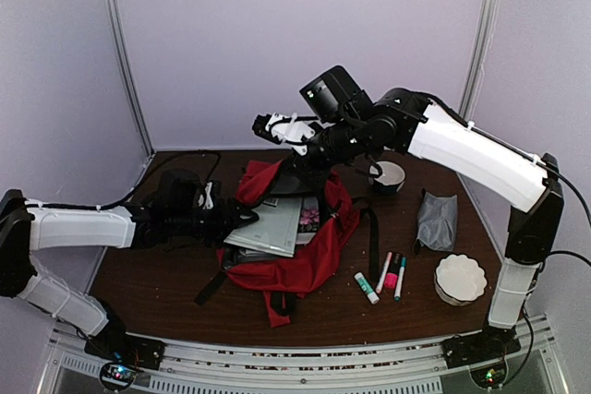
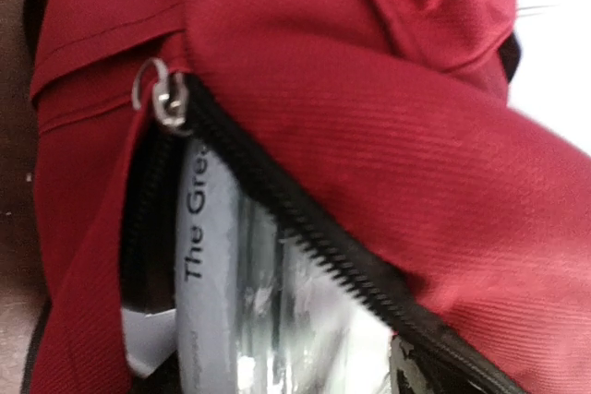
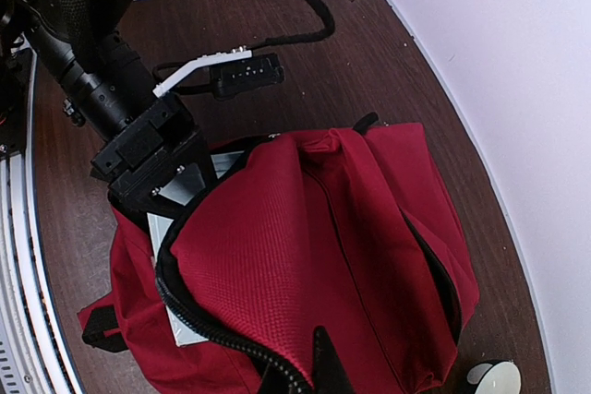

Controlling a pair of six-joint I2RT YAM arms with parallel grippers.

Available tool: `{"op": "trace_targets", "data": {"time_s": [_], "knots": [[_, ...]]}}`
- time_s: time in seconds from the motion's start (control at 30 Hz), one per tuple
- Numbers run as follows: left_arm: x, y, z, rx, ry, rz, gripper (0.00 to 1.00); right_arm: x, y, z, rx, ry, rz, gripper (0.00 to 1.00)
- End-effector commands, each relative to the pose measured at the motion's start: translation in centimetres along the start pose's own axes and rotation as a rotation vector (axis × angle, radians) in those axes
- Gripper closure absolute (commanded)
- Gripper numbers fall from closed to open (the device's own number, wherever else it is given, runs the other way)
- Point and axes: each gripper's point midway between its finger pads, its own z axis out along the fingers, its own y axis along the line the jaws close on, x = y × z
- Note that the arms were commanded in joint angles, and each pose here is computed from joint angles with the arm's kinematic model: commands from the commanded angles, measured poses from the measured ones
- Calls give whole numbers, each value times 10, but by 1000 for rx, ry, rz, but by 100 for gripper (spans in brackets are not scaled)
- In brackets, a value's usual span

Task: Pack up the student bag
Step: Place the book in the largest pocket of the bag, then adjust the book in the largest pocket of the bag.

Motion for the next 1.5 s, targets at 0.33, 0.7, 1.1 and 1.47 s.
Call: {"op": "trace_targets", "data": {"time_s": [0.33,0.7,1.1,1.47], "knots": [[-18,-40,36,95,-32,151,56,-27,-3,-29,19,-98,-11,100],[-14,-21,35,-51,-14,168,35,-27,-5,-30,29,-96,-15,100],[4,16,-5,-260,-29,266,29,-21,-4,-23,31,-76,-17,100],[52,-2,-33,-124,-21,592,83,-21,-1,-17,16,-71,-15,100]]}}
